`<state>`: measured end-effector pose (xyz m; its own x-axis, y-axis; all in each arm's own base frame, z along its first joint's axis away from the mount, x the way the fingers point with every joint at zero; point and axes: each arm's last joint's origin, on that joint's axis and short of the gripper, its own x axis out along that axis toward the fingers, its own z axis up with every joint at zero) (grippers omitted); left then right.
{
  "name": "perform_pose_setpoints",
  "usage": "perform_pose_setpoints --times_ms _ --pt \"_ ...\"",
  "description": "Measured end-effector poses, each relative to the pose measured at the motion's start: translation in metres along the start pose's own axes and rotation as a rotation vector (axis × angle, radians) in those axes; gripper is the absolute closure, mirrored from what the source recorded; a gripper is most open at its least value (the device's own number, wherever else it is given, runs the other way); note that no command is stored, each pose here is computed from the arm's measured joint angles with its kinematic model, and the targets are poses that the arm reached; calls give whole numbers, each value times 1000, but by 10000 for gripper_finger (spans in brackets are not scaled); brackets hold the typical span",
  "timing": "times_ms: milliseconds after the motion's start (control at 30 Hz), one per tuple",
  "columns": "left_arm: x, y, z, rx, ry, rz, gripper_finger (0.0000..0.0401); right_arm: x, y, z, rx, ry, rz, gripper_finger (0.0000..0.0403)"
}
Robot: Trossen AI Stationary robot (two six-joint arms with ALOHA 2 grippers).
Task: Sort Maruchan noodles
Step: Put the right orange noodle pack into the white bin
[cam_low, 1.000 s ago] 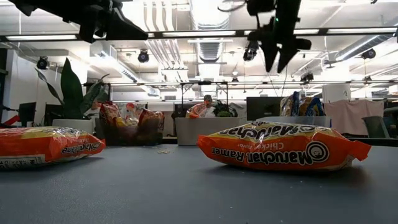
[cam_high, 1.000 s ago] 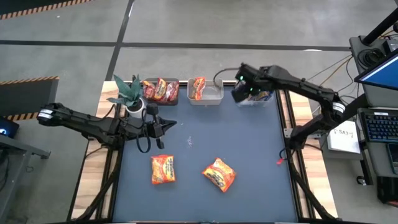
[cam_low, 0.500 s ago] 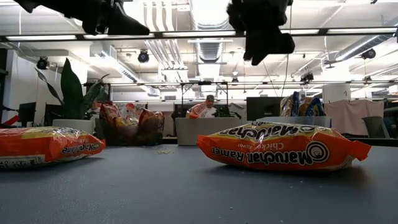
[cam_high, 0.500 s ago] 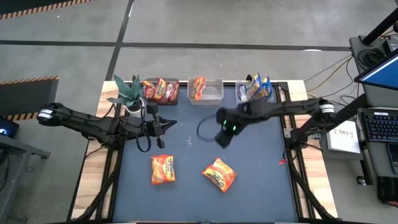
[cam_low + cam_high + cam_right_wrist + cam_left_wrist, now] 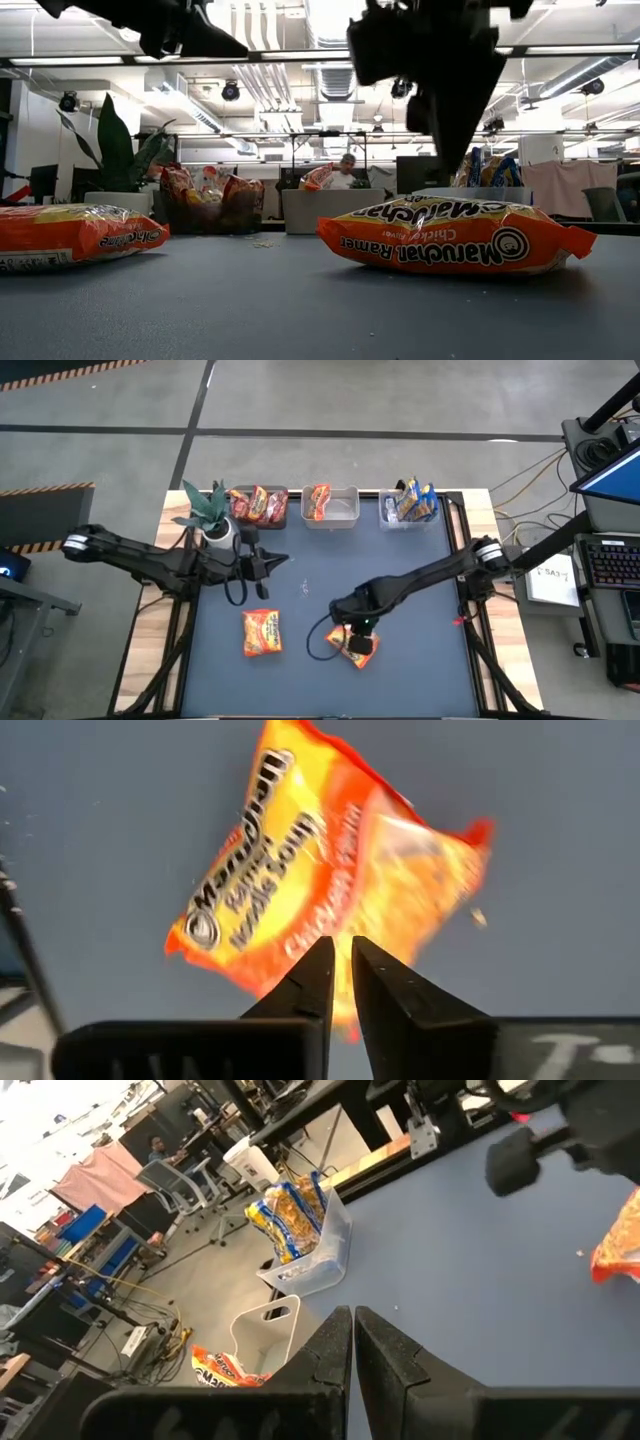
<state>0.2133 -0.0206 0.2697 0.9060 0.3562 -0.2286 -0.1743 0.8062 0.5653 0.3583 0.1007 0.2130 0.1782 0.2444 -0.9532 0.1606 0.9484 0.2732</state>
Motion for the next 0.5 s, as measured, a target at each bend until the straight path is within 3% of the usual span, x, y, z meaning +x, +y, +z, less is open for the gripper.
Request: perform_pose_setpoints --times_ms 233,500 --pt "5 -4 -2 47 19 -10 401 17 2 11 -47 -56 27 393" --pt "3 -1 1 44 -8 6 401 34 -14 10 2 -17 114 394"
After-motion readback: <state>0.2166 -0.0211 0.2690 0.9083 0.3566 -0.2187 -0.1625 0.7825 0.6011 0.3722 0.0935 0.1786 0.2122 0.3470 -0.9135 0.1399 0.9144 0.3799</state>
